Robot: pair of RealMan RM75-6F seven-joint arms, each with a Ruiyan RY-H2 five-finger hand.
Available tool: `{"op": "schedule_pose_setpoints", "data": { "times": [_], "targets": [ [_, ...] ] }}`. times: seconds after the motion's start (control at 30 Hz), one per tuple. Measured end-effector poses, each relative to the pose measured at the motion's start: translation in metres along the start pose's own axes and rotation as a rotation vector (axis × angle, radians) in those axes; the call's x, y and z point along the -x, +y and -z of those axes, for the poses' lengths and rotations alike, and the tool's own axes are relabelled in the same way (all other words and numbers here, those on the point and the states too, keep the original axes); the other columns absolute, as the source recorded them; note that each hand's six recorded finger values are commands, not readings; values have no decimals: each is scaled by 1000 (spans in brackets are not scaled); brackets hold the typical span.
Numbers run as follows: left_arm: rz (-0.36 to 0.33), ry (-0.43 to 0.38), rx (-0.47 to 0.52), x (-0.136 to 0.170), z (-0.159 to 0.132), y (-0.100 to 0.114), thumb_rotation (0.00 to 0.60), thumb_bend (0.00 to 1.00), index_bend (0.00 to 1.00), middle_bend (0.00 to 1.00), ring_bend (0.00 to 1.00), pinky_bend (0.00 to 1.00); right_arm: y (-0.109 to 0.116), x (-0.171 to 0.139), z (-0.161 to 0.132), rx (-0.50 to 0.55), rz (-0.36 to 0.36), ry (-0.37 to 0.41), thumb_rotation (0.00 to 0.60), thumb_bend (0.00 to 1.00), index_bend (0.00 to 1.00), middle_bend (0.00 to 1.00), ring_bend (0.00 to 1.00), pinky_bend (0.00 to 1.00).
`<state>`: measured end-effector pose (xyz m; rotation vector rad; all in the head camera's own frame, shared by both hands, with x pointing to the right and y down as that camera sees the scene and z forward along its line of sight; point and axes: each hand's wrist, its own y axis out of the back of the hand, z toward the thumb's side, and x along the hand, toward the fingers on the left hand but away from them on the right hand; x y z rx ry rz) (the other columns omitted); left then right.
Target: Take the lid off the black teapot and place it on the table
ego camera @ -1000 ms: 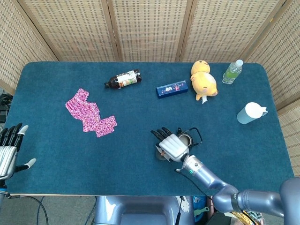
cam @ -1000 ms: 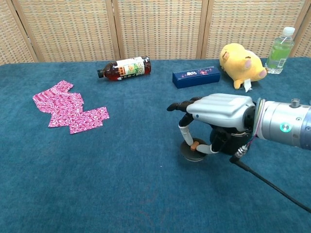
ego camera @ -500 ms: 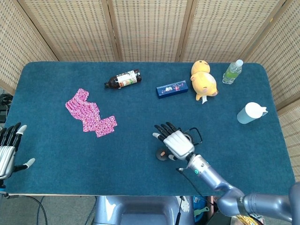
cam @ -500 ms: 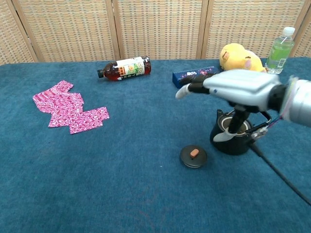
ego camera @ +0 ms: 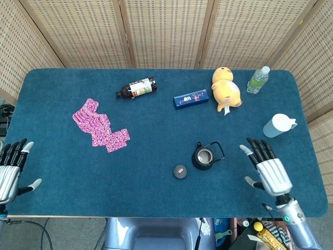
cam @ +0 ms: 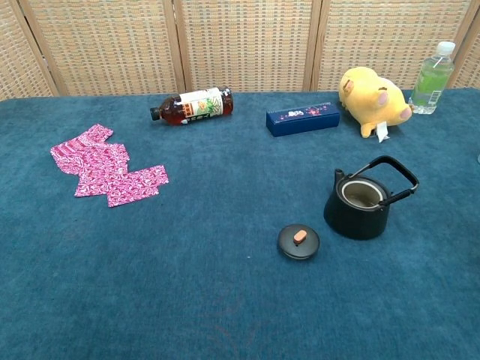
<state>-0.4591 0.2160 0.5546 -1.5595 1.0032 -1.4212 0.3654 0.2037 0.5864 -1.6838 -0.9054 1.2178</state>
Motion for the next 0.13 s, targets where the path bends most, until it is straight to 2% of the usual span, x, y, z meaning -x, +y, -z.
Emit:
{"op": "schedule_pose_setpoints", "data": {
  "times": [0.13],
  "targets": [
    [2,-4,0,2,-2,0,600,169,0,0,0,0,6,-19,16,-26,17,-67,600,0,0,0,0,0]
  ]
}}
